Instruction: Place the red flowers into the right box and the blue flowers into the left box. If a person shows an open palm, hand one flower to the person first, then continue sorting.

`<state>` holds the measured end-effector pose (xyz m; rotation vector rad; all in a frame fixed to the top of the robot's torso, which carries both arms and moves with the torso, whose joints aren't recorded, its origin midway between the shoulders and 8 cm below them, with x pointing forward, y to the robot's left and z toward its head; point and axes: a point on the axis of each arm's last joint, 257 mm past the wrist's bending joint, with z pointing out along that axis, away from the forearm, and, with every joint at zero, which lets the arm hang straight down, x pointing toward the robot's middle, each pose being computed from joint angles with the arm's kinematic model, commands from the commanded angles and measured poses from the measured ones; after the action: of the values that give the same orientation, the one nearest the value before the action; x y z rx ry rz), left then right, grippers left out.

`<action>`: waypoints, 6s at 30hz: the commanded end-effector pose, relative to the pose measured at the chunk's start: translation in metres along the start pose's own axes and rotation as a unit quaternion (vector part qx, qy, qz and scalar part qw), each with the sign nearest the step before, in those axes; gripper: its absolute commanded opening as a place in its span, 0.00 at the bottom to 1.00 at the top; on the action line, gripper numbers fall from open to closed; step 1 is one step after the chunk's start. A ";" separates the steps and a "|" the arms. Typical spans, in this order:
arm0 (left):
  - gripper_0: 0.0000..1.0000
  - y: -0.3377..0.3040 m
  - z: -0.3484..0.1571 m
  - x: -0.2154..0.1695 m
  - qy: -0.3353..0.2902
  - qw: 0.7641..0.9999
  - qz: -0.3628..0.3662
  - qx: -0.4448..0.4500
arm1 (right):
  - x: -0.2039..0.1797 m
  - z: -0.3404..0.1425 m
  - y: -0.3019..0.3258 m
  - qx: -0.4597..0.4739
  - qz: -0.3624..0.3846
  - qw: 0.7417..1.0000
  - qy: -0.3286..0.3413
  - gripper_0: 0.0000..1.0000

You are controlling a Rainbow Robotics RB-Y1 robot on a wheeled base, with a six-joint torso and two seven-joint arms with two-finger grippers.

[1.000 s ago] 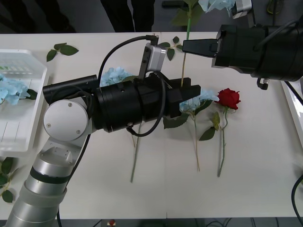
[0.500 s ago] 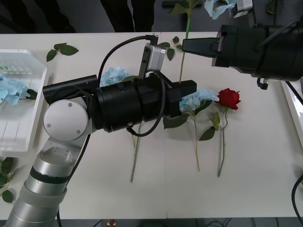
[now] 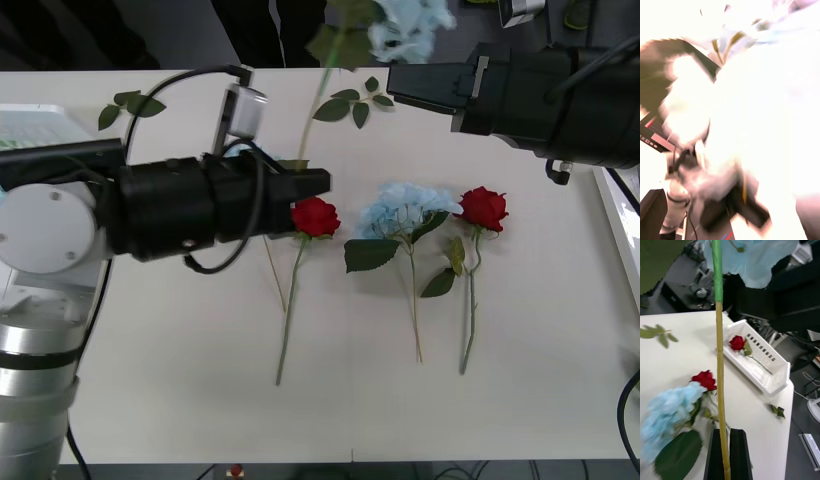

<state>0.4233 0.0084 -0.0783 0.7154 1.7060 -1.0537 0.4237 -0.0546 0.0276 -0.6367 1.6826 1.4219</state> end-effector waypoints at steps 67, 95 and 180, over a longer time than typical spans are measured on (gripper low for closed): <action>0.12 0.340 -0.455 0.107 0.090 0.829 -0.008 -0.552 | 0.223 -0.190 -0.291 0.656 0.139 0.708 0.220 1.00; 1.00 0.303 -0.413 0.066 0.111 0.867 0.017 -0.485 | 0.253 -0.171 -0.303 0.657 0.142 0.705 0.227 0.11; 1.00 0.307 -0.418 0.066 0.119 0.860 0.020 -0.496 | 0.211 -0.175 -0.286 0.642 0.173 0.727 0.173 1.00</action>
<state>0.4711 0.5094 -0.2052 0.1789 2.1461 0.0050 0.4823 -0.2710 -0.3096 0.2202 2.6612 0.0087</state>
